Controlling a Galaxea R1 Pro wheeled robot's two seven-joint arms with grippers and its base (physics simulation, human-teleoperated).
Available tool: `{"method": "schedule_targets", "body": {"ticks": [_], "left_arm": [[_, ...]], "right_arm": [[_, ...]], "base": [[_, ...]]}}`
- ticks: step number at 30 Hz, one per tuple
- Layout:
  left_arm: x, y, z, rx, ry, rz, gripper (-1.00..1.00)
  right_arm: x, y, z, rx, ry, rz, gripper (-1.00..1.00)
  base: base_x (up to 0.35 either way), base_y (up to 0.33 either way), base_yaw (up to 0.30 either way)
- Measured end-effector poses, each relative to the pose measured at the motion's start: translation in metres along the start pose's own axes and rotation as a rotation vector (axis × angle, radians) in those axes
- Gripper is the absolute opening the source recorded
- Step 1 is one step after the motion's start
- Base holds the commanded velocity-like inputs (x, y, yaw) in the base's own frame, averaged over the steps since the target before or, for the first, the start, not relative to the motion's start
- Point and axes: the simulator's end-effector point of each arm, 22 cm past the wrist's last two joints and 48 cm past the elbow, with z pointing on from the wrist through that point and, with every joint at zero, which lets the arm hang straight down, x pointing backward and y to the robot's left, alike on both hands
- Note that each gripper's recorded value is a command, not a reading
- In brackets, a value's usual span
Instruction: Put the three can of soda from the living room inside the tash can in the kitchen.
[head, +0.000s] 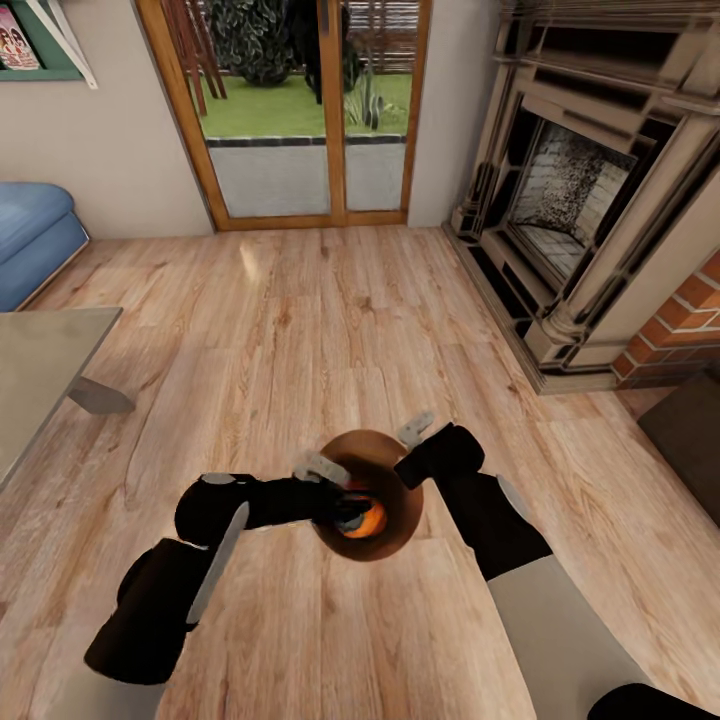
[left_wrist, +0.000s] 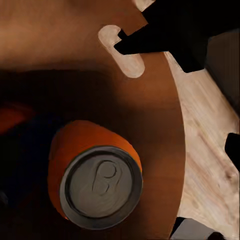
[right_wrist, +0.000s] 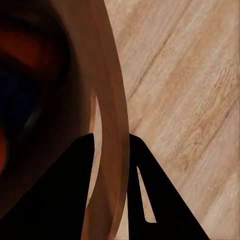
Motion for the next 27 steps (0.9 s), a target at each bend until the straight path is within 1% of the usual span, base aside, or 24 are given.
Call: {"method": "schedule_targets", "body": {"ticks": [1,2,3,4,5,6,7,8,9,11,13,14,16,17,18,19,21,22,24,27], "left_arm": [[-0.006,0.002,-0.008,0.036,-0.031,-0.04,1.0],[-0.015,0.008,-0.026,0.092,-0.084,-0.077,1.0],[-0.02,0.015,-0.038,0.115,-0.121,-0.101,1.0],[-0.023,0.039,-0.05,0.061,-0.15,-0.114,1.0],[-0.028,0.069,-0.077,0.027,-0.21,-0.138,1.0],[-0.031,0.083,-0.093,0.02,-0.246,-0.16,1.0],[-0.034,0.104,-0.121,0.004,-0.298,-0.184,1.0],[-0.034,0.117,-0.137,-0.014,-0.327,-0.199,1.0],[-0.035,0.135,-0.16,-0.046,-0.365,-0.208,1.0],[-0.034,0.173,-0.202,-0.157,-0.437,-0.205,1.0],[-0.029,0.191,-0.219,-0.224,-0.461,-0.206,1.0],[-0.018,0.21,-0.231,-0.305,-0.47,-0.211,1.0],[-0.003,0.233,-0.243,-0.408,-0.472,-0.225,1.0],[0.013,0.256,-0.254,-0.518,-0.468,-0.24,1.0],[0.036,0.291,-0.274,-0.702,-0.462,-0.259,1.0],[0.042,0.298,-0.277,-0.735,-0.461,-0.267,1.0],[0.054,0.296,-0.268,-0.717,-0.438,-0.292,1.0],[0.06,0.295,-0.266,-0.713,-0.427,-0.302,1.0],[0.067,0.294,-0.264,-0.71,-0.412,-0.317,1.0],[0.07,0.294,-0.262,-0.705,-0.403,-0.331,1.0]], "right_arm": [[0.001,0.0,0.0,-0.002,0.001,0.002,-1.0],[0.002,0.0,0.001,-0.004,0.004,0.006,-1.0],[0.002,-0.002,0.001,0.001,0.005,0.004,-1.0],[0.003,-0.004,0.001,0.008,0.005,0.0,-1.0],[0.003,-0.004,0.001,0.008,0.006,0.001,-1.0],[0.003,-0.003,0.001,0.002,0.005,0.005,-1.0],[0.003,-0.001,0.001,-0.008,0.005,0.012,-1.0],[0.003,0.001,0.001,-0.016,0.004,0.017,-1.0],[0.003,0.001,0.001,-0.019,0.004,0.02,-1.0],[0.004,-0.002,0.001,-0.011,0.004,0.019,-1.0],[0.005,-0.006,0.001,0.003,0.005,0.013,-1.0],[0.005,-0.008,0.001,0.003,0.005,0.018,-1.0],[0.007,-0.01,0.001,-0.003,0.004,0.035,-1.0],[0.009,-0.013,0.0,-0.009,0.004,0.056,-1.0],[0.011,-0.019,0.0,-0.014,0.002,0.086,-1.0],[0.013,-0.024,0.0,0.001,0.005,0.084,-1.0],[0.021,-0.035,0.002,0.023,0.027,0.085,-1.0],[0.03,-0.038,0.005,0.037,0.048,0.081,-1.0],[0.041,-0.046,0.009,0.068,0.081,0.067,-1.0],[0.045,-0.058,0.007,0.122,0.098,0.036,-1.0]], "base": [[0.0,0.0,0.0],[0.0,0.0,0.0],[0.0,0.0,0.0],[0.0,0.0,0.0],[0.0,0.0,0.0],[0.0,0.0,0.0],[0.0,0.0,0.0],[0.0,0.0,0.0],[0.0,0.0,0.0],[0.0,0.0,0.0],[0.0,0.0,0.0],[0.0,0.0,0.0],[0.0,0.0,0.0],[0.0,0.0,0.0],[0.0,0.0,0.0],[0.188,0.0,0.0],[0.196,0.0,0.0],[0.199,0.0,0.0],[0.199,0.0,0.0],[0.199,0.0,0.0]]}}
